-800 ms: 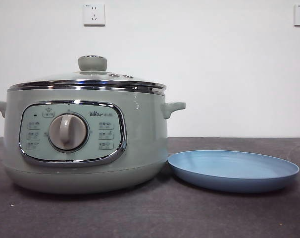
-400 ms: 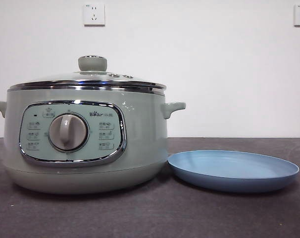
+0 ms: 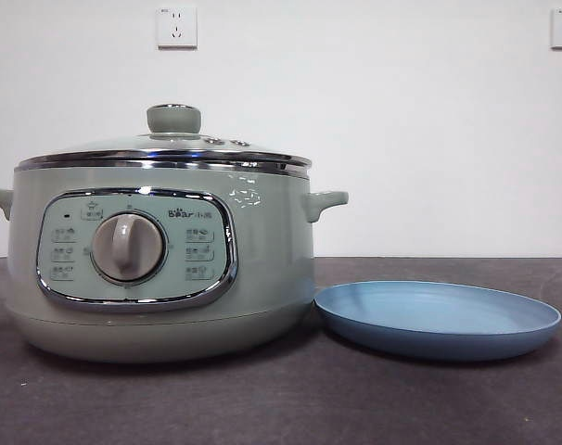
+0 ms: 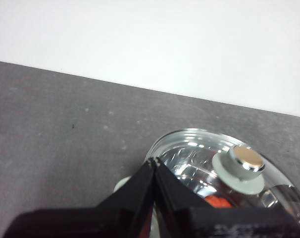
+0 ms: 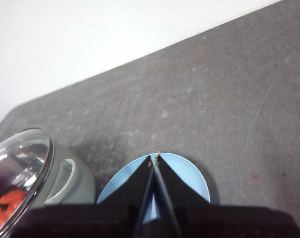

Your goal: Take the pumpkin out from the steamer,put the pumpkin in the blue plate,close the lid

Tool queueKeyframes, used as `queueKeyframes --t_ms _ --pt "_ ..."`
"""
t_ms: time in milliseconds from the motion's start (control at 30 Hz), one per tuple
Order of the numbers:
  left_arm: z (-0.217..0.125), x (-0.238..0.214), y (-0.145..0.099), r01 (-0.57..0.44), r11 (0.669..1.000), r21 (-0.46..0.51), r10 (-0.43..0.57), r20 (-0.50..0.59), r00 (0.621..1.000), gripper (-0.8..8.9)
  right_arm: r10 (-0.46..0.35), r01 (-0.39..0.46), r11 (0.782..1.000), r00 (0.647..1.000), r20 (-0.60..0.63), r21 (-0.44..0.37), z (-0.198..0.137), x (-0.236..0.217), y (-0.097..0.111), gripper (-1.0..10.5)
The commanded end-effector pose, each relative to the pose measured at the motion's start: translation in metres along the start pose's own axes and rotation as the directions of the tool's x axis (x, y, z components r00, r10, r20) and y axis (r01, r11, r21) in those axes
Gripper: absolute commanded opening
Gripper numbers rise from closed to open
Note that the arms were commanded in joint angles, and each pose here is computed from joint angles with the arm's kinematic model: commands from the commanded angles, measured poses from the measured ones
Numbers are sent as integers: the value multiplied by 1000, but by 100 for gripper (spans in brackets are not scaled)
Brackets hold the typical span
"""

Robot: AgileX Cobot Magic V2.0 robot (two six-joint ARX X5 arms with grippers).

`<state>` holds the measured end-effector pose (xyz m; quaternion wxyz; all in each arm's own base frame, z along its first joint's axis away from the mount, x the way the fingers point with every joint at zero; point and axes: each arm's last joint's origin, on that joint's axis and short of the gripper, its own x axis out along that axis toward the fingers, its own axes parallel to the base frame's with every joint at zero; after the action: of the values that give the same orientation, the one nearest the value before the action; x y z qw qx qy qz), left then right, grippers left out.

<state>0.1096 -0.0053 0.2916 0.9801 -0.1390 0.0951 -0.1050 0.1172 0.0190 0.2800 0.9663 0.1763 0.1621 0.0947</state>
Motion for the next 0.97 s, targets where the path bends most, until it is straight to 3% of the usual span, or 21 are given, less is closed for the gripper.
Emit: queueKeyframes --t_ms 33,167,267,533,600,667,733,767,967 --pt "12 3 -3 22 998 56 -20 -31 999 -6 22 -24 995 999 -24 -95 19 -2 8 -16" --pt "31 9 -8 72 994 80 -64 -106 992 -6 29 -44 983 996 -89 -177 43 -3 19 -16" --pt "42 16 -11 133 988 83 -117 -172 978 -5 74 -105 969 987 -143 -225 59 -3 26 -16" --pt "56 34 -17 337 942 3 -322 -284 903 -4 169 -232 937 955 -245 -261 80 4 37 -13" --pt "55 35 -17 351 936 -5 -338 -291 895 4 176 -241 936 951 -253 -255 81 7 38 99" --pt "55 36 -17 352 936 -6 -338 -293 894 79 172 -237 939 951 -258 -248 80 9 37 235" --pt "55 36 -17 348 937 -13 -337 -292 895 281 170 -235 942 949 -264 -240 80 10 37 324" --pt "55 36 -17 347 938 -17 -337 -292 895 335 169 -234 943 949 -266 -237 80 11 37 339" --pt "57 42 -20 364 930 -46 -362 -273 891 346 168 -232 947 948 -269 -224 80 12 37 350"
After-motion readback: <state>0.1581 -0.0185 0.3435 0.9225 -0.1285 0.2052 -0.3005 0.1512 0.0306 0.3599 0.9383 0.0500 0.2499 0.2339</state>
